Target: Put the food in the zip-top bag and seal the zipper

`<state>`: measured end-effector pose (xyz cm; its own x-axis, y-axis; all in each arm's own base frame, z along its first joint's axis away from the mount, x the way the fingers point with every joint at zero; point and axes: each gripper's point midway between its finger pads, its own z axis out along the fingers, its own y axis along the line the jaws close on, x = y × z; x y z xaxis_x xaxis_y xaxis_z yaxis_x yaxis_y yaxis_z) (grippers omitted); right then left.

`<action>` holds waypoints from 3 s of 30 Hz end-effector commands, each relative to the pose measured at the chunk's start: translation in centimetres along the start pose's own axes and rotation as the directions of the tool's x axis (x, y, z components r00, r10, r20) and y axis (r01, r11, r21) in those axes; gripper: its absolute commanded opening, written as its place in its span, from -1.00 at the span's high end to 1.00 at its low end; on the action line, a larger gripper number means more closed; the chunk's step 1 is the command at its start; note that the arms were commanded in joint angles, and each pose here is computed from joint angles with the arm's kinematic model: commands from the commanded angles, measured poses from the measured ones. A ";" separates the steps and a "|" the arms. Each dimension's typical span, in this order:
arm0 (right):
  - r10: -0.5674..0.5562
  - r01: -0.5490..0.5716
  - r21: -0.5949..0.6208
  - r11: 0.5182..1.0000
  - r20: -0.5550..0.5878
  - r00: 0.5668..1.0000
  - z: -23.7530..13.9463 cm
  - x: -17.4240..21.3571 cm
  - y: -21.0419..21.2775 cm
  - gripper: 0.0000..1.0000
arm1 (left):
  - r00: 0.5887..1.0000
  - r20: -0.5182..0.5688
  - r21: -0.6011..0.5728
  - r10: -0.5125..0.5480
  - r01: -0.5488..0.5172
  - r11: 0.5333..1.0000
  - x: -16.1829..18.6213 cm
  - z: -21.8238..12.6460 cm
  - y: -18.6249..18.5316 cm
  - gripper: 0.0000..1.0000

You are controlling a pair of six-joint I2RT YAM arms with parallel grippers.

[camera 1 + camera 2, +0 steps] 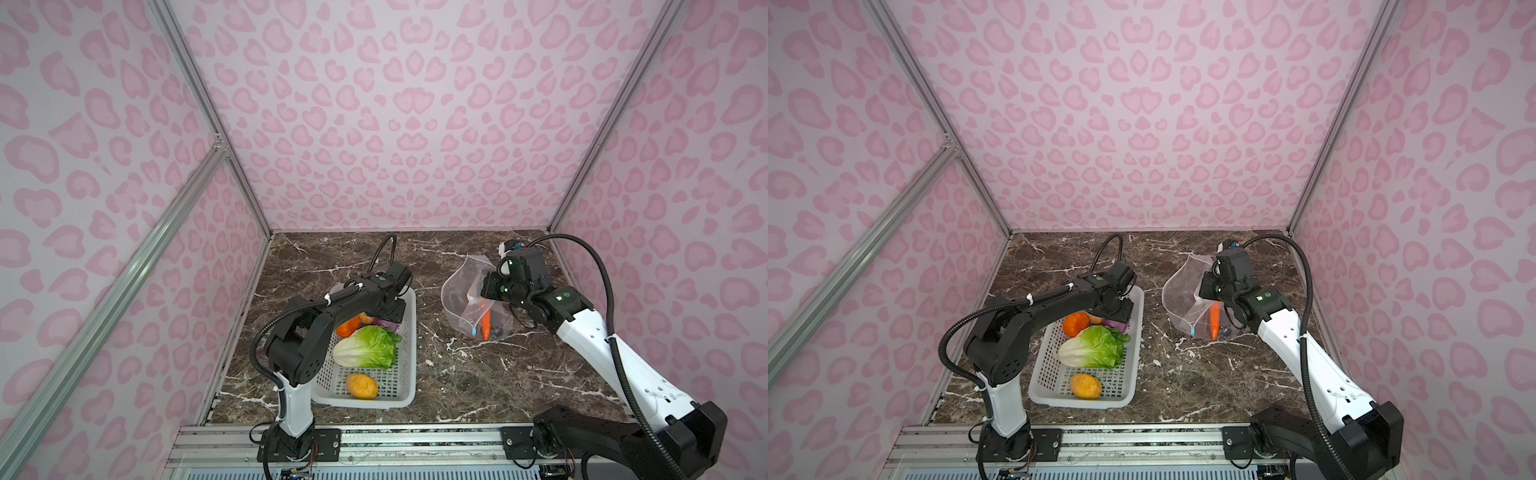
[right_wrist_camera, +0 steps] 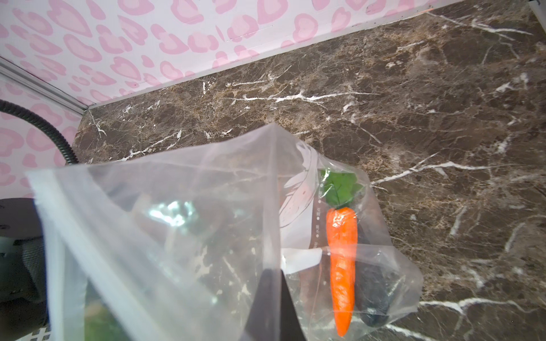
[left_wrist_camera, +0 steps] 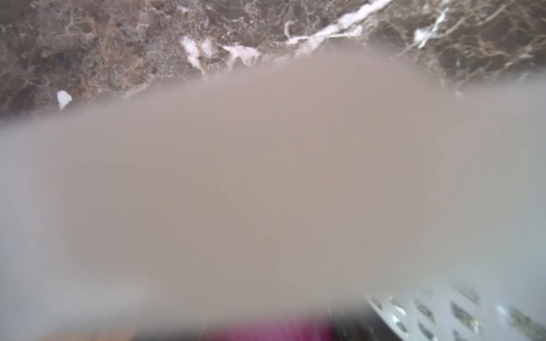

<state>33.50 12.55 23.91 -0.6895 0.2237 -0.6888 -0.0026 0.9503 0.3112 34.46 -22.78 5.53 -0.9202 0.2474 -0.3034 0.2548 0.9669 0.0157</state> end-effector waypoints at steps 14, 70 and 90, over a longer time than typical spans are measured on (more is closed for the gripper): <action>0.016 -0.016 -0.002 1.000 0.014 1.000 0.2 -0.2 0.1 1.00 | 0.996 0.067 0.024 -0.051 0.049 0.999 0.4 -3.8 0.8 -0.59; 0.006 -0.005 -0.011 1.000 0.008 1.000 -0.2 -0.1 0.4 1.00 | 0.982 0.158 -0.043 -0.101 0.109 0.993 -0.3 1.0 1.0 -0.31; 0.011 -0.011 -0.053 0.999 -0.003 1.000 0.7 0.0 1.4 1.00 | 0.900 0.384 0.364 -0.207 0.058 0.930 -3.2 -15.5 -2.5 -0.30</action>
<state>33.64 13.51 23.68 -0.6982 0.2248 -0.6797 -0.0199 0.9430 0.3323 32.92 -23.51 18.55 -0.7791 0.0305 -0.6261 0.2345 0.9405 -0.2459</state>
